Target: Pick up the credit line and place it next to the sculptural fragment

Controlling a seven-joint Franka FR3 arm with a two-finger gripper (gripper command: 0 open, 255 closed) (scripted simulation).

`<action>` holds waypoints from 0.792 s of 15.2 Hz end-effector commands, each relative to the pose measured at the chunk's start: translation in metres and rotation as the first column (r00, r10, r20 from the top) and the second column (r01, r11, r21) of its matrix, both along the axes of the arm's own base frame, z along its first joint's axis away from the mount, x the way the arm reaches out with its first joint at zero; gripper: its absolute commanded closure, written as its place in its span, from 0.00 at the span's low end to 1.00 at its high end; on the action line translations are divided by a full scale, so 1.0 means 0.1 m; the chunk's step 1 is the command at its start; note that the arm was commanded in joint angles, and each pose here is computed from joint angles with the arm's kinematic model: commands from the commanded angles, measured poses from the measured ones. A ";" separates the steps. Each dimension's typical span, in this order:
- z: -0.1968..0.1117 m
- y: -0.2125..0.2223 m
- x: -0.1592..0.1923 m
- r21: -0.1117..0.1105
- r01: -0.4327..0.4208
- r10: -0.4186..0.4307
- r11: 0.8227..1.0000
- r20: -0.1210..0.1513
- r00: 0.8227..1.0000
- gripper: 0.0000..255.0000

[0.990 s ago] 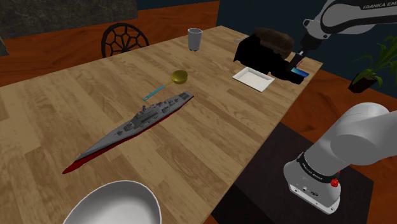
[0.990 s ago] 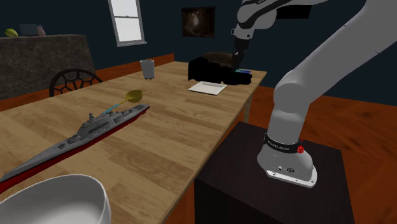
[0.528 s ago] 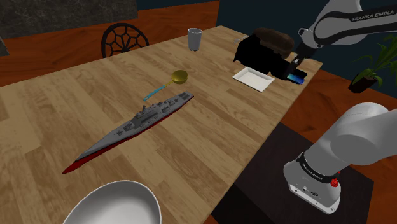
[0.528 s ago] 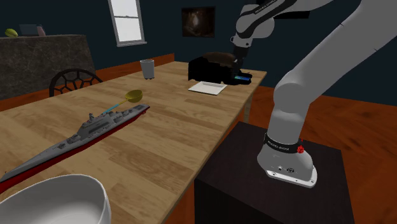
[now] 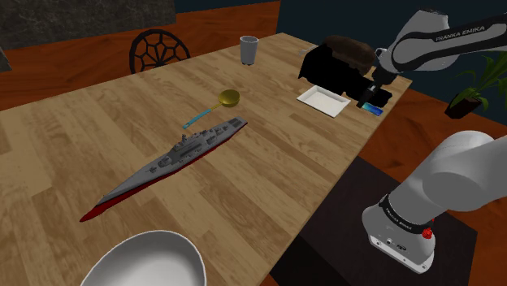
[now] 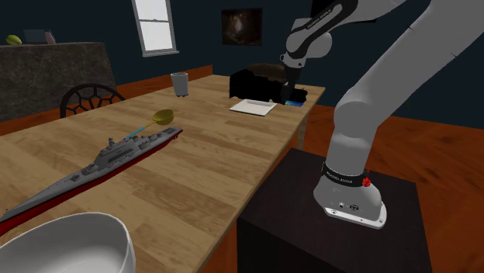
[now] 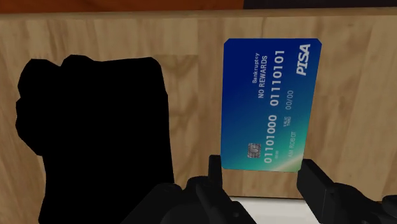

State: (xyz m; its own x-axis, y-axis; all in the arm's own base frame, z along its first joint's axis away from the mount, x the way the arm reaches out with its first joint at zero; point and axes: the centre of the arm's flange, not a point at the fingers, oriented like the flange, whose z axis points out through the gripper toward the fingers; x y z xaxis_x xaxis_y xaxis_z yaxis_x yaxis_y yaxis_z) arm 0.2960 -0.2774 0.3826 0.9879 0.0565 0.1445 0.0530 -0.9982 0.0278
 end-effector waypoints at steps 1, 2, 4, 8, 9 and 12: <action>-0.12 0.01 0.00 0.000 0.000 0.000 1.000 0.000 1.000 1.00; -0.17 0.01 0.00 0.000 0.000 0.000 1.000 0.000 1.000 1.00; -0.28 0.01 0.00 0.000 0.000 0.000 1.000 0.000 1.000 1.00; -0.34 0.01 0.00 0.000 0.000 0.000 1.000 0.000 1.000 1.00; -0.34 0.01 0.00 0.000 0.000 0.000 1.000 0.000 1.000 1.00; -0.34 0.01 0.00 0.000 0.000 0.000 1.000 0.000 1.000 1.00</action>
State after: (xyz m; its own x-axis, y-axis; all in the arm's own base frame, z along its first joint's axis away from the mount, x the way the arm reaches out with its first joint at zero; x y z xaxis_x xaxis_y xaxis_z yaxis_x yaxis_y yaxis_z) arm 0.2958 -0.2768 0.3490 0.9878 0.0566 0.1448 0.0530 -0.9982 0.0281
